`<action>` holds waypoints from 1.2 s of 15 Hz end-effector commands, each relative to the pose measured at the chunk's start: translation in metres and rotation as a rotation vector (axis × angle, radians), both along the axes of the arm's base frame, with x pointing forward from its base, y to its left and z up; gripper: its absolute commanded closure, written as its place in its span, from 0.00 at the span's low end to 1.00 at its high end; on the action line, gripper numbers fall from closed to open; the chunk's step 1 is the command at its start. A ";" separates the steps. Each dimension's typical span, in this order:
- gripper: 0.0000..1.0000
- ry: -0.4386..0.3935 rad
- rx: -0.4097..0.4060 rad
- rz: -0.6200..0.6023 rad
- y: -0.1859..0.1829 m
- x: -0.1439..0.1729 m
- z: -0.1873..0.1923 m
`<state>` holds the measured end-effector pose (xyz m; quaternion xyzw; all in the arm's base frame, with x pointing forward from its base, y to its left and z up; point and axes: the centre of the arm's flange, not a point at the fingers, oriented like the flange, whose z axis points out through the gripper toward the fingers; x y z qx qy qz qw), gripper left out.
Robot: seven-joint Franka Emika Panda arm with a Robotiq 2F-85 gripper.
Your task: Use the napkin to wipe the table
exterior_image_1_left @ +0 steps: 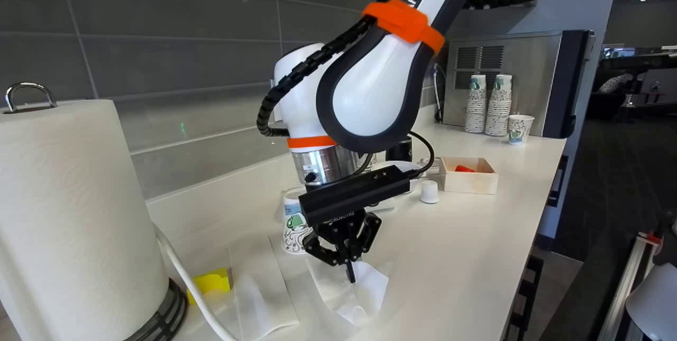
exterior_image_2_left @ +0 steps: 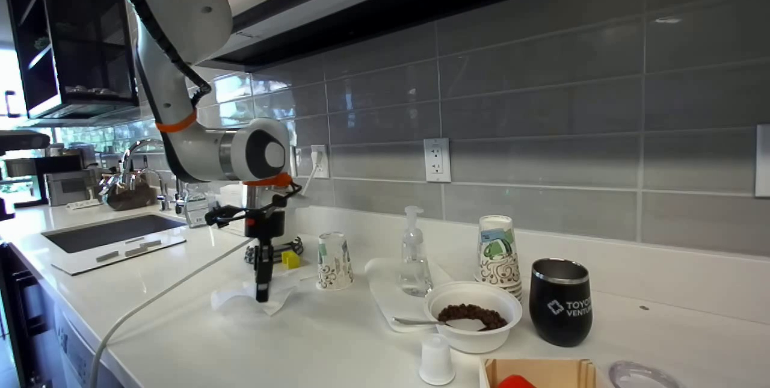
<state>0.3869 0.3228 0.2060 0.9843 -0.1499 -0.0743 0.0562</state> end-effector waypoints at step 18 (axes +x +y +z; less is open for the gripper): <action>1.00 -0.029 -0.107 -0.492 -0.156 0.014 -0.024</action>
